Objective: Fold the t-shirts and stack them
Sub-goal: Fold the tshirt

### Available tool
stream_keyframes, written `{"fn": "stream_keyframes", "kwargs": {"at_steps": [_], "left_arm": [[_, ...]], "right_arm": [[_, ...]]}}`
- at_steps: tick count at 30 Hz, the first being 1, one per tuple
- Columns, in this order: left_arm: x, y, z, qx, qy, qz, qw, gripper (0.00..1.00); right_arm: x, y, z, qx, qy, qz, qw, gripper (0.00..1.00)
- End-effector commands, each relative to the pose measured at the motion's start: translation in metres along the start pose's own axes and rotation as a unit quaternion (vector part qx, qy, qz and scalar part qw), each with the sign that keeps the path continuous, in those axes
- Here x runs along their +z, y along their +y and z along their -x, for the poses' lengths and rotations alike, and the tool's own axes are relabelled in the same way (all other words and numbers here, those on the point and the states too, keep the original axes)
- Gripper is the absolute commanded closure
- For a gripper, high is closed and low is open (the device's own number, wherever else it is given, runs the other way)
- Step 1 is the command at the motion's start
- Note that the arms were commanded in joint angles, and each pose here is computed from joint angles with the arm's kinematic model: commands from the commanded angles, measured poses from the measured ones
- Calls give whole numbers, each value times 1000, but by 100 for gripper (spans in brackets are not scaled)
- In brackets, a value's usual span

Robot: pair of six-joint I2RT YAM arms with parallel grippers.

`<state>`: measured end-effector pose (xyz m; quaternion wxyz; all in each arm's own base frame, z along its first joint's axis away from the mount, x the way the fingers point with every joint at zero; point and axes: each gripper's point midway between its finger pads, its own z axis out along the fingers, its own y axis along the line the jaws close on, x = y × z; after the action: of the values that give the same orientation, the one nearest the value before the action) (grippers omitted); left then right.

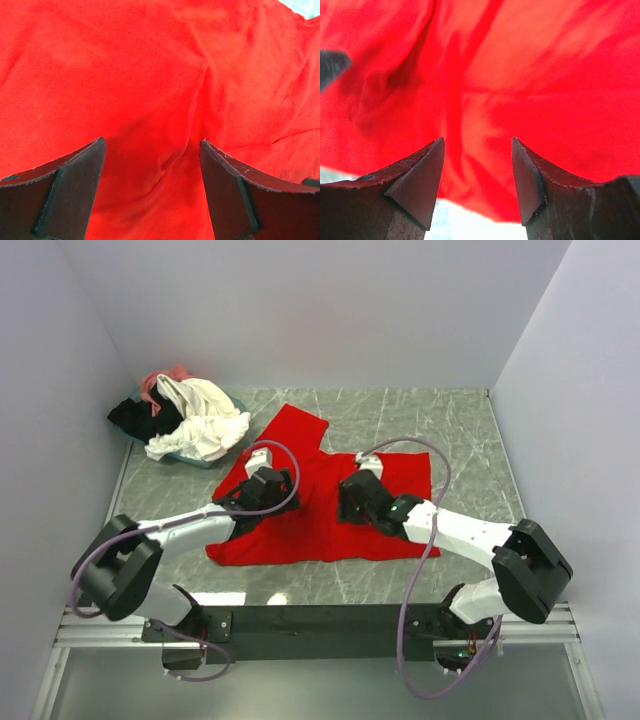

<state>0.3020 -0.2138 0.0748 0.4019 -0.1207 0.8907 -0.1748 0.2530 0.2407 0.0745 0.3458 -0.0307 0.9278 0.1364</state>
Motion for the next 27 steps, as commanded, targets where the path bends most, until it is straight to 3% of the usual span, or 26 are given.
{"fn": "stream_keyframes", "kwargs": {"at_steps": [1, 15, 27], "left_arm": [[11, -24, 15, 16, -13, -39, 999, 18], [28, 21, -31, 11, 31, -15, 999, 18], [7, 43, -39, -9, 31, -21, 999, 19]], "right_arm": [[0, -15, 23, 21, -21, -2, 1000, 37], [50, -38, -25, 68, 50, -16, 996, 38], [37, -62, -91, 110, 95, -42, 989, 41]]}}
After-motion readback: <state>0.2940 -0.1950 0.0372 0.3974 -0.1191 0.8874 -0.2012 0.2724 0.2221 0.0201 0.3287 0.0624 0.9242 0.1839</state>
